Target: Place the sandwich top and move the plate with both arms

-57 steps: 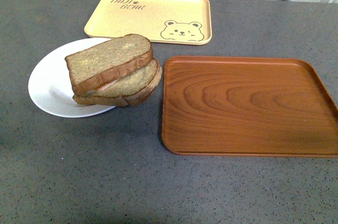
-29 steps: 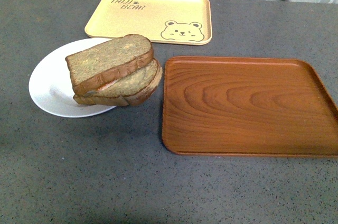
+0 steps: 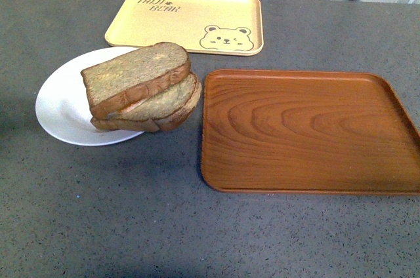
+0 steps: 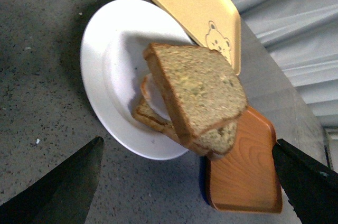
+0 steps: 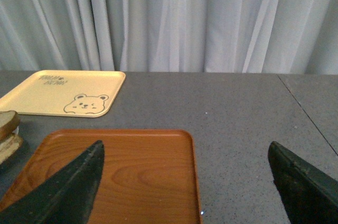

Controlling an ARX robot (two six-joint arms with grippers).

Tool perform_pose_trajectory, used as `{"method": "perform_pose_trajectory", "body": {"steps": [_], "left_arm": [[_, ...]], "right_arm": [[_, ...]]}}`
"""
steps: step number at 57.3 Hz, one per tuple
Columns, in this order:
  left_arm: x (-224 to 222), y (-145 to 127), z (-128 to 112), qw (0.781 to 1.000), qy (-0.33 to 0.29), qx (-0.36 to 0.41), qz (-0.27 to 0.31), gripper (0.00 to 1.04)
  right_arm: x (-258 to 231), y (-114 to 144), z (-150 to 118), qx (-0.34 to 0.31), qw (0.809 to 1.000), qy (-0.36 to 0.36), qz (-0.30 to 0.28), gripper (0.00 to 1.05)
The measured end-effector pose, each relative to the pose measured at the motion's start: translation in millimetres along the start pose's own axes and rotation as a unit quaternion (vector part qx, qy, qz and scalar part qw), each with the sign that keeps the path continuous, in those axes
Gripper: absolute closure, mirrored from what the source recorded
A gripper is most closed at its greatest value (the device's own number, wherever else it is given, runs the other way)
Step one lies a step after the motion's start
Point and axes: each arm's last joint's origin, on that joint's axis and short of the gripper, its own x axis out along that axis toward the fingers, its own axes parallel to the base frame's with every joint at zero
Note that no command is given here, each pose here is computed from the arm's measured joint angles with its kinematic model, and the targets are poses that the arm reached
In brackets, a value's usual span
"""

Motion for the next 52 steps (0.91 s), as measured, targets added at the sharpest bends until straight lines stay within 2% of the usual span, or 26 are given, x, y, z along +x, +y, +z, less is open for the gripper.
{"method": "perform_pose_trajectory", "body": {"steps": [15,36,52], "left_arm": [[51.8,31.8,-2.8,0.997,0.014,-0.067,0.022,0.09],[89.0,53.6,3.8,0.990,-0.005,-0.140,0.033,0.09],[111.0,64.8,0.2,0.979,-0.004,-0.200,0.039,0.09]], "right_arm": [[0.0,0.0,0.0,0.000,1.000,0.000,0.000,0.09],[0.0,0.0,0.0,0.000,1.000,0.000,0.000,0.09],[0.0,0.0,0.0,0.000,1.000,0.000,0.000,0.09]]}}
